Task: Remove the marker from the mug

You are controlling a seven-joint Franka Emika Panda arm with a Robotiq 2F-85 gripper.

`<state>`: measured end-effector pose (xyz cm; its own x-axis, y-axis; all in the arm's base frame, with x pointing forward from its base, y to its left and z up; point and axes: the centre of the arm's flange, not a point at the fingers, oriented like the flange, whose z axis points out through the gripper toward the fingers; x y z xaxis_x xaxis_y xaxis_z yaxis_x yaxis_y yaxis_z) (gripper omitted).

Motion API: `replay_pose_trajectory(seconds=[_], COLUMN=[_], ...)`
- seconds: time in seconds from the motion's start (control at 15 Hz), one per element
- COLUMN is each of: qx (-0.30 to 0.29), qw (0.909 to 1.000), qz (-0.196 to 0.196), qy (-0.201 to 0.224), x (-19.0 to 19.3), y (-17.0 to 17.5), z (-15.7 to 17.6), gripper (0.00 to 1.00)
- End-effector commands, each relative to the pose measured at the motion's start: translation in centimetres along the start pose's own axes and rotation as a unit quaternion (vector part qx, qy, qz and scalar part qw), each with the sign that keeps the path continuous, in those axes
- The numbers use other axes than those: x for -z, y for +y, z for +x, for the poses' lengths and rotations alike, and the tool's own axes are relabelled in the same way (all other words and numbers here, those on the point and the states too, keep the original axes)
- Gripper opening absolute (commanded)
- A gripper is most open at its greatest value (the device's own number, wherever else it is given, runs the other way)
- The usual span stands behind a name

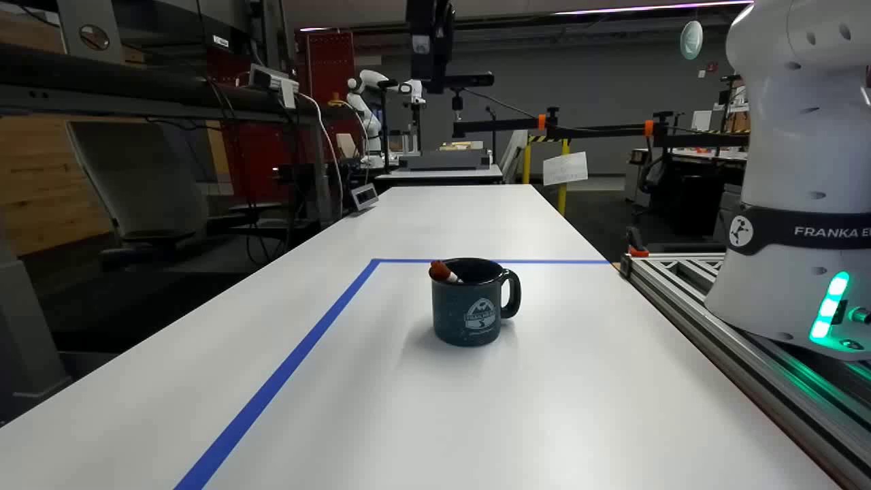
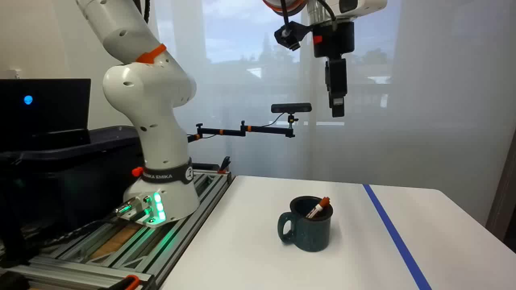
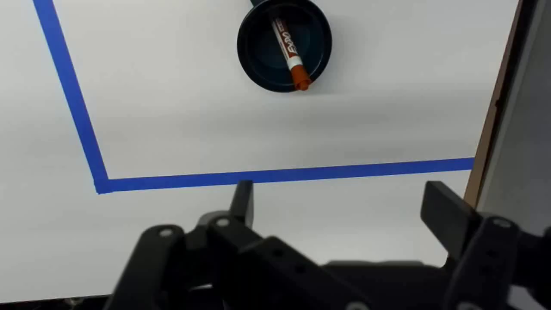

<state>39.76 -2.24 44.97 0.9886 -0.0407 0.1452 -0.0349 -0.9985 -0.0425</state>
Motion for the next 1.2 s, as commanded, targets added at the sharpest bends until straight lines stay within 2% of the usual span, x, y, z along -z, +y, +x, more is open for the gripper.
replay_pose_trajectory(seconds=[0.0, 0.4, 0.73, 0.87, 0.93, 1.13], qx=[0.0, 0.012, 0.077, 0.096, 0.077, 0.097], qw=[1.0, 0.9999, 0.9966, 0.9936, 0.9963, 0.994], qz=[0.0, -0.002, -0.028, -0.06, -0.031, -0.046], qy=[0.0, -0.008, -0.009, -0.005, -0.021, -0.023], x=[0.0, -0.2, -4.4, -6.5, -5.0, -6.9], y=[0.0, -0.3, -3.3, -3.9, -3.4, -4.0], z=[0.0, -0.3, -3.4, -5.1, -2.8, -4.2], gripper=[1.0, 1.0, 1.0, 1.0, 1.0, 1.0])
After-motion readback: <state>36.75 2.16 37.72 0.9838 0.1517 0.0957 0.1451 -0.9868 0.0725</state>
